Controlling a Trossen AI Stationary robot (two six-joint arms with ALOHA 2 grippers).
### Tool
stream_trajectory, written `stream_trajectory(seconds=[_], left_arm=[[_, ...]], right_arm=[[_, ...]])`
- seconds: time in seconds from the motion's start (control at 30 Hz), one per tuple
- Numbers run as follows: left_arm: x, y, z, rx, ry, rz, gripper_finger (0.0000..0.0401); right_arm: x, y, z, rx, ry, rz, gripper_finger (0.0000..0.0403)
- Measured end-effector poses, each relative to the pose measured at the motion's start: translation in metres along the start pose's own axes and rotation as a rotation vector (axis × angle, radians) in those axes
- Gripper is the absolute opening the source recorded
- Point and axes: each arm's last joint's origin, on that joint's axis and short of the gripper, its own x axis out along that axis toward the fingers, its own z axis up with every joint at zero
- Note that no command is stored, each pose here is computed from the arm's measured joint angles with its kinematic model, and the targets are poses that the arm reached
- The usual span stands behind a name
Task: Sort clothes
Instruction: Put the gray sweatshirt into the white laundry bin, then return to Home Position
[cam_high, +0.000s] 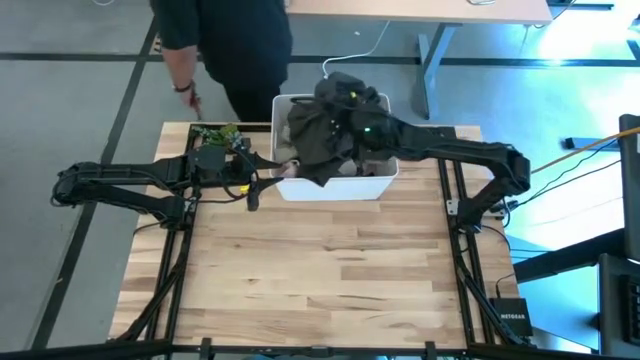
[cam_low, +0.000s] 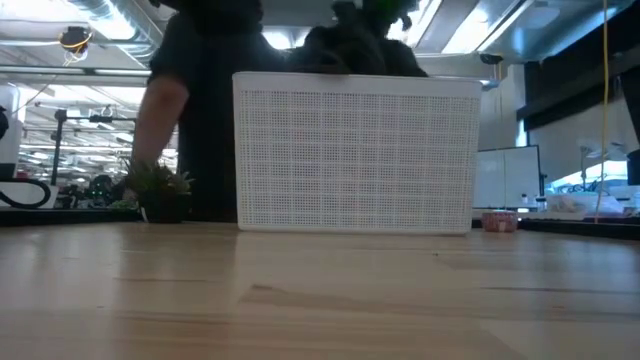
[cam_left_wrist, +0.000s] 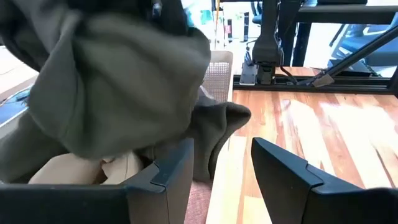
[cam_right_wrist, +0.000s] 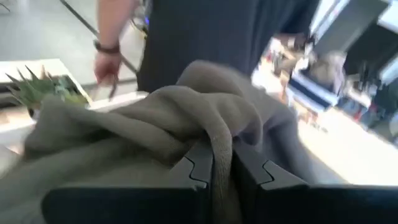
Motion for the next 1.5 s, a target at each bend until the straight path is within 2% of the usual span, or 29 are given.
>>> stream_trajectory(seconds=[0.07,0.27,0.43,0.53,0.6,0.7,0.9,1.0,1.17,1.33,1.5], left_arm=[[0.0,0.0,0.0,0.0,-0.001,0.0,0.0157],[0.0,0.0,0.0,0.0,-0.002,0.0,0.0157],[0.0,0.0,0.0,0.0,0.0,0.0,0.0157],[0.0,0.0,0.0,0.022,-0.002,0.0,0.0157],[0.0,0.0,0.002,0.045,-0.018,0.001,0.0157],[0.0,0.0,0.004,0.045,-0.045,0.004,0.0157],[0.0,0.0,0.005,0.044,-0.048,0.004,0.0157],[0.0,0.0,0.005,0.041,-0.051,0.002,0.0157],[-0.001,0.0,0.005,0.042,-0.056,-0.006,0.0157],[-0.007,-0.002,0.009,0.057,-0.091,-0.119,0.0157],[-0.021,-0.001,0.01,0.053,-0.148,-0.152,0.0157]], right_arm=[[0.013,0.006,-0.017,0.027,0.045,0.034,0.0044],[0.059,0.031,-0.076,0.128,0.226,0.239,0.0067],[0.087,0.057,-0.119,0.136,0.377,0.28,0.0103],[0.089,0.065,-0.126,0.116,0.402,0.29,0.0129],[0.086,0.063,-0.122,0.106,0.399,0.293,0.0145],[0.074,0.051,-0.099,0.097,0.38,0.29,0.0166],[0.037,0.013,-0.031,0.185,0.23,0.352,0.0207],[0.018,-0.003,-0.009,0.205,0.196,0.375,0.023],[-0.022,-0.033,0.024,0.254,0.119,0.516,0.0254],[-0.073,-0.044,0.026,0.216,0.15,0.625,0.0249],[-0.124,-0.036,-0.002,0.14,0.207,0.623,0.0231]])
